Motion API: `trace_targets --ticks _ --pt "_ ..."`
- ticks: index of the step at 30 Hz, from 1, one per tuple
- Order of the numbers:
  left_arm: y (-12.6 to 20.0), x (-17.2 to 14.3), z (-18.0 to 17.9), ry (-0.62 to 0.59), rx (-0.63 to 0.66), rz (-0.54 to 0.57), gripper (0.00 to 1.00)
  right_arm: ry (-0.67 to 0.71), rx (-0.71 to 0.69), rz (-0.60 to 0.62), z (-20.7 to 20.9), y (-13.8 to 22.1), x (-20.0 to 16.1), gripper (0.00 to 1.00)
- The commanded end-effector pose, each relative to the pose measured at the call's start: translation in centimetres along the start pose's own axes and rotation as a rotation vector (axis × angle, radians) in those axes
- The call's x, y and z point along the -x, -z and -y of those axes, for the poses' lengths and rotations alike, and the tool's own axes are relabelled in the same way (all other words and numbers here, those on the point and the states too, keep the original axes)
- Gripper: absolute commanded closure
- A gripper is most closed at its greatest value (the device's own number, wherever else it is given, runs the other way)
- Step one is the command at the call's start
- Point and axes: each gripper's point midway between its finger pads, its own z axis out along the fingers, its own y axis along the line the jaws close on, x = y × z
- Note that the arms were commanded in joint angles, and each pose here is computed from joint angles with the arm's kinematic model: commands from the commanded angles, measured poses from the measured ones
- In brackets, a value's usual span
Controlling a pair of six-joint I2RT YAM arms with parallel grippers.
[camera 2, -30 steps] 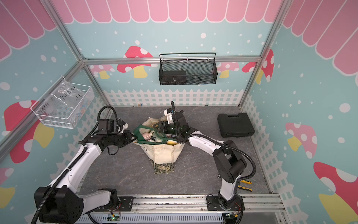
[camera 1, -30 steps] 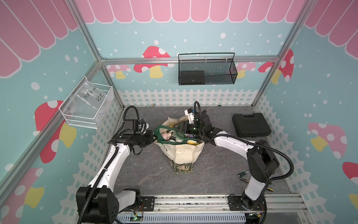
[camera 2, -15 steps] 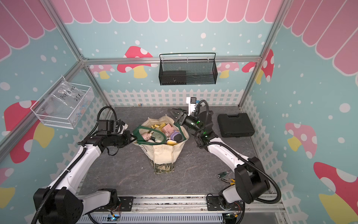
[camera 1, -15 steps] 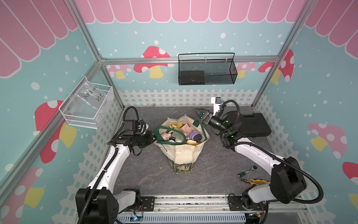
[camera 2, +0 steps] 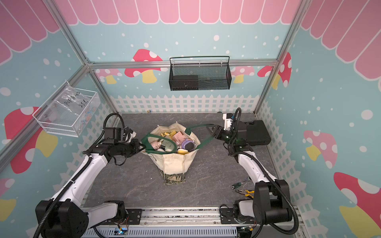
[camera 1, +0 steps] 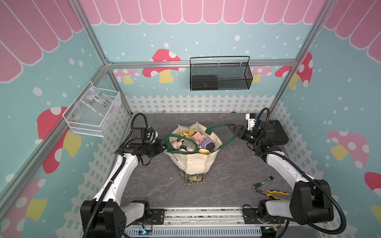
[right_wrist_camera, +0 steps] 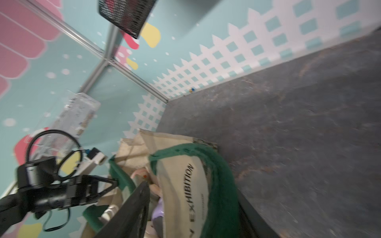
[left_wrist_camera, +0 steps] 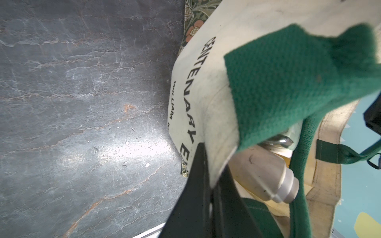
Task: Take out the pencil sharpeners from the tote bags
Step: Adjust the canvas bag at the center of the board.
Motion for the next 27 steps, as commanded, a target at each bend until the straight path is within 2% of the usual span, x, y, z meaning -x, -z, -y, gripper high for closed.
trace_targets --ticks 1,5,8,10,13,17,18,22,27 --pt "1.4 1.0 1.5 -0.065 -0.048 0.069 1.0 0.102 -0.252 -0.054 4.5 1.8 -1.2 0.39" --pt "1.4 1.1 1.4 -0.065 -0.047 0.071 1.0 0.152 -0.439 -0.096 7.9 3.1 -2.0 0.33" --pt "1.5 1.1 1.5 -0.067 -0.045 0.072 1.0 0.188 -0.485 -0.095 8.3 3.9 -1.8 0.33" --pt "1.5 1.1 1.4 -0.067 -0.041 0.074 1.0 0.22 -0.39 -0.069 6.1 3.7 -1.2 0.33" --pt "1.6 1.2 1.4 -0.068 -0.036 0.077 1.0 0.293 -0.121 -0.052 0.0 2.5 -0.7 0.34" --pt "1.7 1.3 1.1 -0.067 -0.018 0.088 1.0 0.396 -0.069 -0.148 -4.5 0.1 -1.3 0.35" --pt "1.8 1.3 1.1 -0.069 -0.015 0.092 0.96 0.407 -0.07 -0.169 -5.0 -0.4 -1.5 0.35" --pt "3.4 1.7 1.2 -0.076 0.037 0.111 0.69 0.414 -0.063 -0.313 -5.1 -2.5 -4.5 0.35" --pt "8.5 2.8 1.7 -0.112 0.177 0.202 0.47 0.432 -0.116 -0.361 -3.9 -3.4 -6.3 0.35"
